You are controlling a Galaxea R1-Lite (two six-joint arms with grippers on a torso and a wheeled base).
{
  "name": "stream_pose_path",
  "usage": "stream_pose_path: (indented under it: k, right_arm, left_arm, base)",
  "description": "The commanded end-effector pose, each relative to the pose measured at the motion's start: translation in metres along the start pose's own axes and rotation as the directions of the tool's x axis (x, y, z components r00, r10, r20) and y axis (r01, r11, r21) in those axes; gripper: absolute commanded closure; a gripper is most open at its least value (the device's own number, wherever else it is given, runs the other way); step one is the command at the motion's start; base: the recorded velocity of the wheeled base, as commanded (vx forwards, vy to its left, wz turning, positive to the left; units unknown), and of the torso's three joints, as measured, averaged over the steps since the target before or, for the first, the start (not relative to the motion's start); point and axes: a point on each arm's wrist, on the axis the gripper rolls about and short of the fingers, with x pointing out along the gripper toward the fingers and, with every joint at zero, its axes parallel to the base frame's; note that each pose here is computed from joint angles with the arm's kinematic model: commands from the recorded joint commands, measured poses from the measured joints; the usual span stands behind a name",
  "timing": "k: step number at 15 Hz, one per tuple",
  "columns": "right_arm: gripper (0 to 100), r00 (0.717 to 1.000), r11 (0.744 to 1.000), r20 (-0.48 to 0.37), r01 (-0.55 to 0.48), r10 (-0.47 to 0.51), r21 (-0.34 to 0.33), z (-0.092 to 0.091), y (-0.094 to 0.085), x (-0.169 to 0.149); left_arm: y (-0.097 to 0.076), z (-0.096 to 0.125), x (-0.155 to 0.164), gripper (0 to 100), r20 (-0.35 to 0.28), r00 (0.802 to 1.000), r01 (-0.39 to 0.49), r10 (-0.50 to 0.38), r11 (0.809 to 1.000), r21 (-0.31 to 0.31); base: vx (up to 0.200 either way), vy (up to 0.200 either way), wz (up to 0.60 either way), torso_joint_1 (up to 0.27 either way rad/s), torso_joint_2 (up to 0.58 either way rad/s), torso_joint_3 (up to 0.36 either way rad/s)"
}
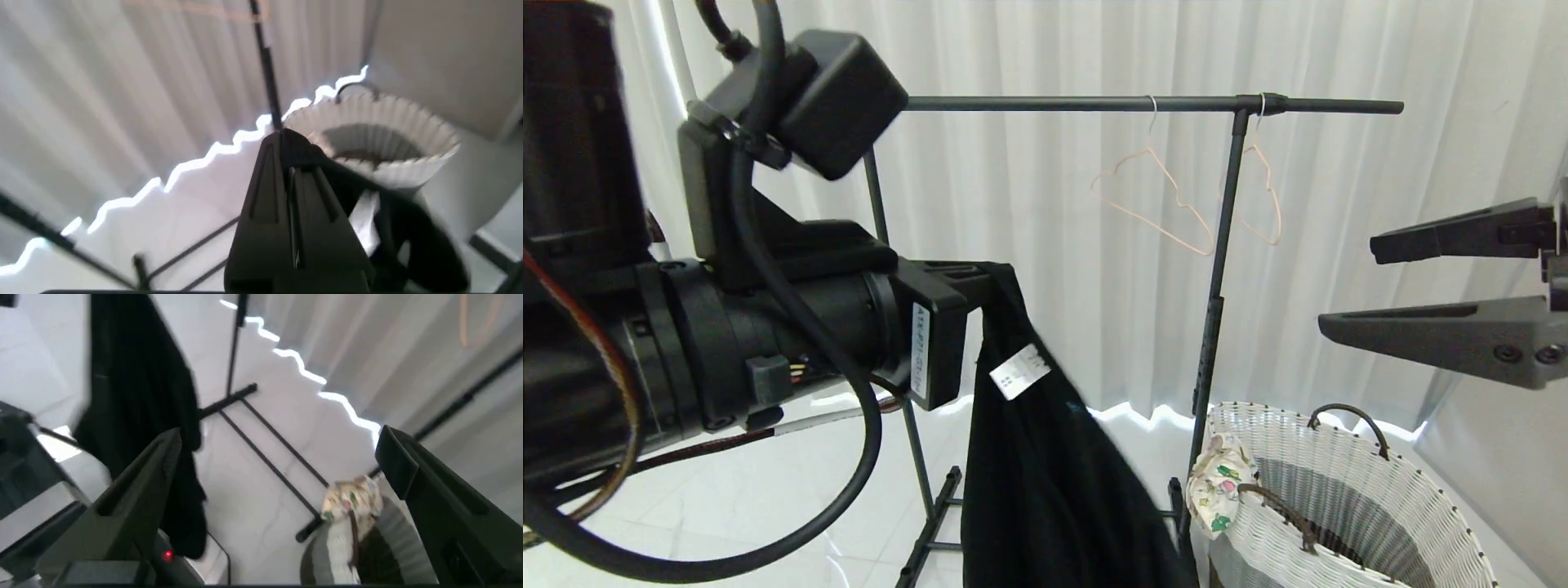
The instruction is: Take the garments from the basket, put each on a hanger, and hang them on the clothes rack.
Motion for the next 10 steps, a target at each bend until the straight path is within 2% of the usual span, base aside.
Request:
stream_pose_path:
  k: [1, 3, 4, 5, 6, 8, 9, 10]
  right_arm:
    - [0, 1.000, 1.000, 0.001, 0.026, -0.026, 0.009, -0.013, -0.004, -0.016]
    - [0, 0.989, 0.989, -0.043, 0.140, -0.139, 0.037, -0.026, -0.017, -0.019]
    - [0, 0.963, 0.967, -0.110, 0.251, -0.244, 0.053, -0.034, -0.027, -0.022]
    - [0, 0.928, 0.939, -0.187, 0.338, -0.321, 0.066, -0.041, -0.035, -0.025]
    - [0, 0.900, 0.912, -0.237, 0.398, -0.366, 0.102, -0.047, -0.042, -0.029]
    - [0, 0.861, 0.869, -0.293, 0.471, -0.416, 0.149, -0.058, -0.050, -0.031]
    - [0, 0.818, 0.836, -0.342, 0.530, -0.462, 0.140, -0.070, -0.054, -0.030]
    - [0, 0.794, 0.815, -0.358, 0.564, -0.491, 0.133, -0.075, -0.057, -0.028]
  left_arm:
    - [0.004, -0.019, 0.003, 100, -0.070, 0.997, -0.043, 0.045, 0.999, 0.030]
    - [0.010, -0.041, -0.005, 100, -0.134, 0.983, -0.106, 0.124, 0.986, 0.128]
    - [0.020, -0.057, -0.014, 100, -0.186, 0.958, -0.178, 0.219, 0.961, 0.212]
    - [0.032, -0.072, -0.022, 100, -0.227, 0.925, -0.236, 0.305, 0.928, 0.288]
    - [0.044, -0.083, -0.031, 100, -0.256, 0.895, -0.277, 0.364, 0.906, 0.319]
    - [0.058, -0.095, -0.041, 100, -0.291, 0.857, -0.342, 0.425, 0.892, 0.296]
    - [0.065, -0.108, -0.048, 100, -0.328, 0.822, -0.404, 0.466, 0.882, 0.243]
    - [0.067, -0.114, -0.052, 100, -0.346, 0.813, -0.430, 0.469, 0.883, 0.187]
  base:
    - [0.000, 0.000, 0.00, 0.000, 0.00, 0.000]
    - [0.000, 0.000, 0.00, 0.000, 0.00, 0.000]
    - [0.000, 0.000, 0.00, 0.000, 0.00, 0.000]
    - [0.000, 0.000, 0.00, 0.000, 0.00, 0.000]
    - [0.000, 0.000, 0.00, 0.000, 0.00, 0.000]
    - [0.000, 0.000, 0.00, 0.000, 0.00, 0.000]
    - [0.000, 0.000, 0.00, 0.000, 0.00, 0.000]
    - [0.000, 0.000, 0.00, 0.000, 0.00, 0.000]
